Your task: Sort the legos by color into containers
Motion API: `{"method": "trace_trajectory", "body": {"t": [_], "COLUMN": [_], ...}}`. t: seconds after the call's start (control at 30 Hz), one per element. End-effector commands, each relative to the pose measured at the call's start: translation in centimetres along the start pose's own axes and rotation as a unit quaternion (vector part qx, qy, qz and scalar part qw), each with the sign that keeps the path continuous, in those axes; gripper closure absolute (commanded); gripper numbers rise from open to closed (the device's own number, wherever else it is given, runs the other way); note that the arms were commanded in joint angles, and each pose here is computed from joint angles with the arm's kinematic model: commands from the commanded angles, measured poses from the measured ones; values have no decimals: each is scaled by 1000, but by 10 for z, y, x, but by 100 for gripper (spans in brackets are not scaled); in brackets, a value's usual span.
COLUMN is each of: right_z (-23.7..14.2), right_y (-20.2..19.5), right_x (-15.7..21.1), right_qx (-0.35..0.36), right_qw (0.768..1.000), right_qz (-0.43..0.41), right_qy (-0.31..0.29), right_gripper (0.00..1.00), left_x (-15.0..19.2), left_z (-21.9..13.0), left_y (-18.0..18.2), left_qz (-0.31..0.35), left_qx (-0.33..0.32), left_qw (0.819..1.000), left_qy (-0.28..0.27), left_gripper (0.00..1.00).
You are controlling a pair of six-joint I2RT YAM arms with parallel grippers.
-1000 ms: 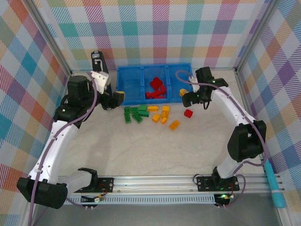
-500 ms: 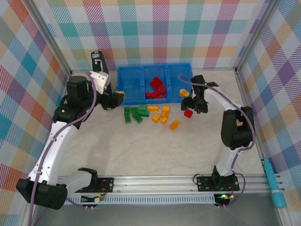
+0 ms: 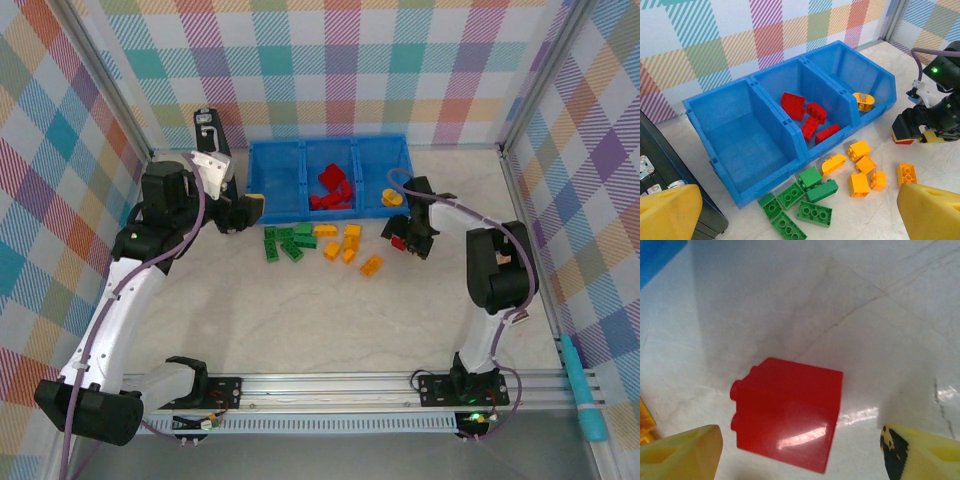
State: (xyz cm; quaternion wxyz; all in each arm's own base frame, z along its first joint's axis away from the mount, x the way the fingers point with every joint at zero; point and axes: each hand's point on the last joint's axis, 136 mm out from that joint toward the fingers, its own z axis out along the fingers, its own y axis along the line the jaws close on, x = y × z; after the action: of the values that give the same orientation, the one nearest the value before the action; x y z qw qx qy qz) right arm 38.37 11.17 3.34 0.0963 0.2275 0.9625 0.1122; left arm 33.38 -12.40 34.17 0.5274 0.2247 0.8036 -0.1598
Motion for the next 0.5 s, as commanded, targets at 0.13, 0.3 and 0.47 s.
{"method": "trace_trajectory", "body": {"t": [0.13, 0.3, 0.47], "right_z": [4, 7, 14], "right_y": [4, 3, 3], "right_x": [-13, -19, -20], "right_qx": [-6, 2, 7], "right_qw": [999, 999, 999], "right_qz": [34, 35, 34], "right_qy": [-20, -29, -25], "right_gripper": [18, 21, 26], "left_x": [3, 3, 5], "left_z": [-1, 0, 1], "left_y": [8, 8, 8], "left_qz": [1, 1, 0], "left_qx": [-12, -13, -14], "left_qw": [1000, 1000, 1000], "left_qy": [2, 3, 5], "left_gripper": [0, 0, 0]}}
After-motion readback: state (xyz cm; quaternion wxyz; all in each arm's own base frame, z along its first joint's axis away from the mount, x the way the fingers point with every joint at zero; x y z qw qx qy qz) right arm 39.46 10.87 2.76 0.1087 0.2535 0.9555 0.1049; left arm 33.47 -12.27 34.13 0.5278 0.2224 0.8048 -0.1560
